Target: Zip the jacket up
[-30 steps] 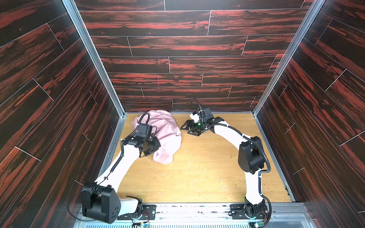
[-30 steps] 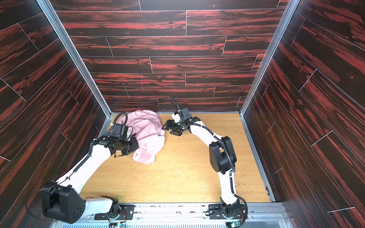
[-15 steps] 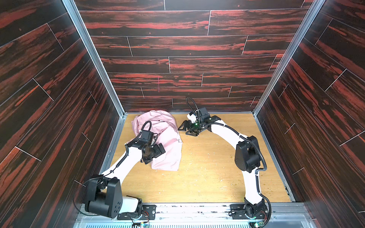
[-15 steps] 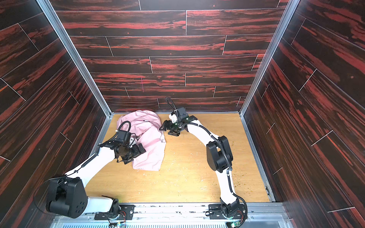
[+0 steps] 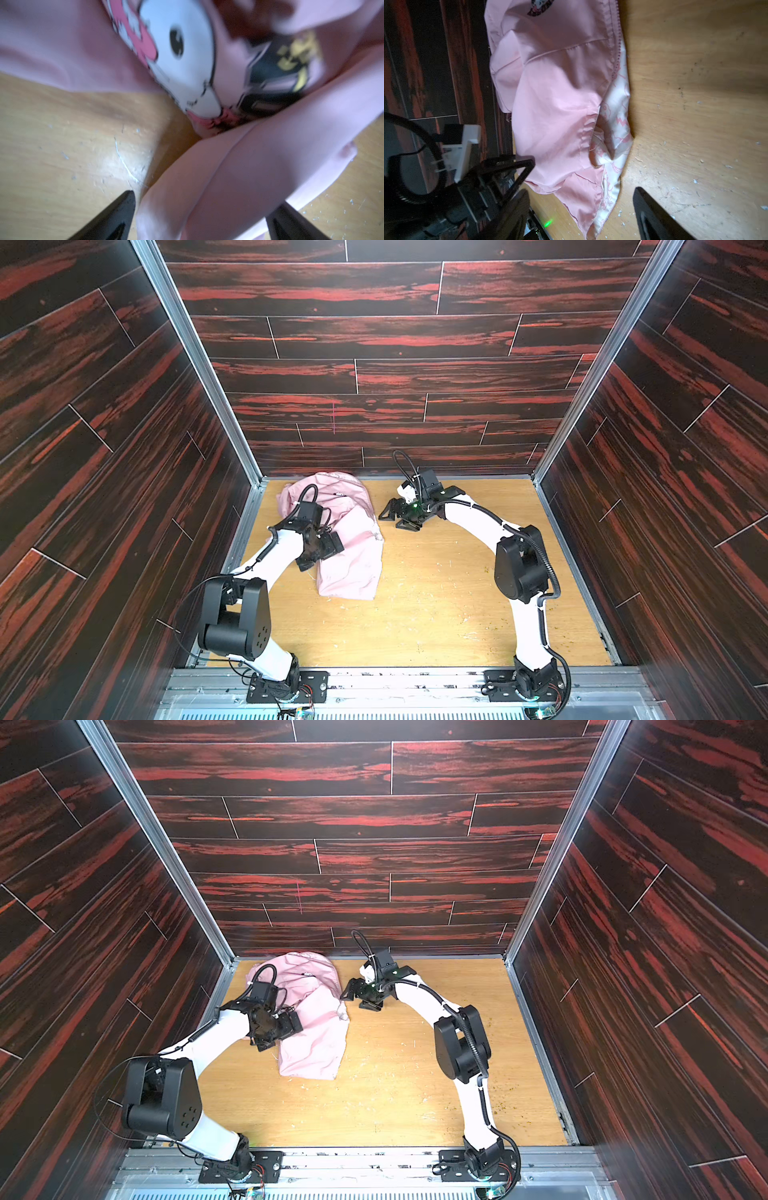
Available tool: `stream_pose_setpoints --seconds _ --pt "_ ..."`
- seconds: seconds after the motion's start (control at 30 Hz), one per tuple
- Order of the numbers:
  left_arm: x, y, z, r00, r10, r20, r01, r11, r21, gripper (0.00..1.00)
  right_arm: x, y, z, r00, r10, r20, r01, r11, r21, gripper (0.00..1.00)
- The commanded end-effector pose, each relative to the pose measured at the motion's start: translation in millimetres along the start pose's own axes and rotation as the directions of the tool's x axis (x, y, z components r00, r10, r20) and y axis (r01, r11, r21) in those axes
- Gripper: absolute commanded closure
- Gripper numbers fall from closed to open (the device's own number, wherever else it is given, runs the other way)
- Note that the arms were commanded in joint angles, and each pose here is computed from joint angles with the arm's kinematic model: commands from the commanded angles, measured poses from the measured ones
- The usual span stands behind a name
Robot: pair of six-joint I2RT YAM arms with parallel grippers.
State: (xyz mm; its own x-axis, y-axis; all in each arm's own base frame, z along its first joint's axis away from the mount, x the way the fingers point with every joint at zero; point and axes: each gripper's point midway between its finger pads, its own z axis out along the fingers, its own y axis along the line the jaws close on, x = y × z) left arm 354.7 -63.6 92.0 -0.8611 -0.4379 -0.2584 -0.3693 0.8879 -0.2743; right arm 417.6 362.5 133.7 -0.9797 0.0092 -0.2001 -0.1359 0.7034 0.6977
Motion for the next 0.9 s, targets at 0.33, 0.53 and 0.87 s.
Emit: stream_pose_setpoints --seconds 0.33,0.53,0.87 --pt "-30.1 -38.7 28.7 0.985 0.168 -0.034 -0.163 0.980 0.114 0.00 0.6 4.3 -22.6 1.000 -0.004 0.029 0.004 1.000 0.005 0.19" --pt "-16.8 -61.5 43.8 0.973 0.177 -0.147 -0.140 0.963 0.232 0.44 -2.5 3.1 -27.6 0.999 -0.001 0.043 0.001 1.000 0.008 0.18" --pt "-45.6 -68.6 -72.9 0.985 0.150 0.084 -0.165 0.963 0.212 1.00 -29.1 21.4 -25.8 0.997 0.025 0.072 -0.018 0.995 -0.101 0.12"
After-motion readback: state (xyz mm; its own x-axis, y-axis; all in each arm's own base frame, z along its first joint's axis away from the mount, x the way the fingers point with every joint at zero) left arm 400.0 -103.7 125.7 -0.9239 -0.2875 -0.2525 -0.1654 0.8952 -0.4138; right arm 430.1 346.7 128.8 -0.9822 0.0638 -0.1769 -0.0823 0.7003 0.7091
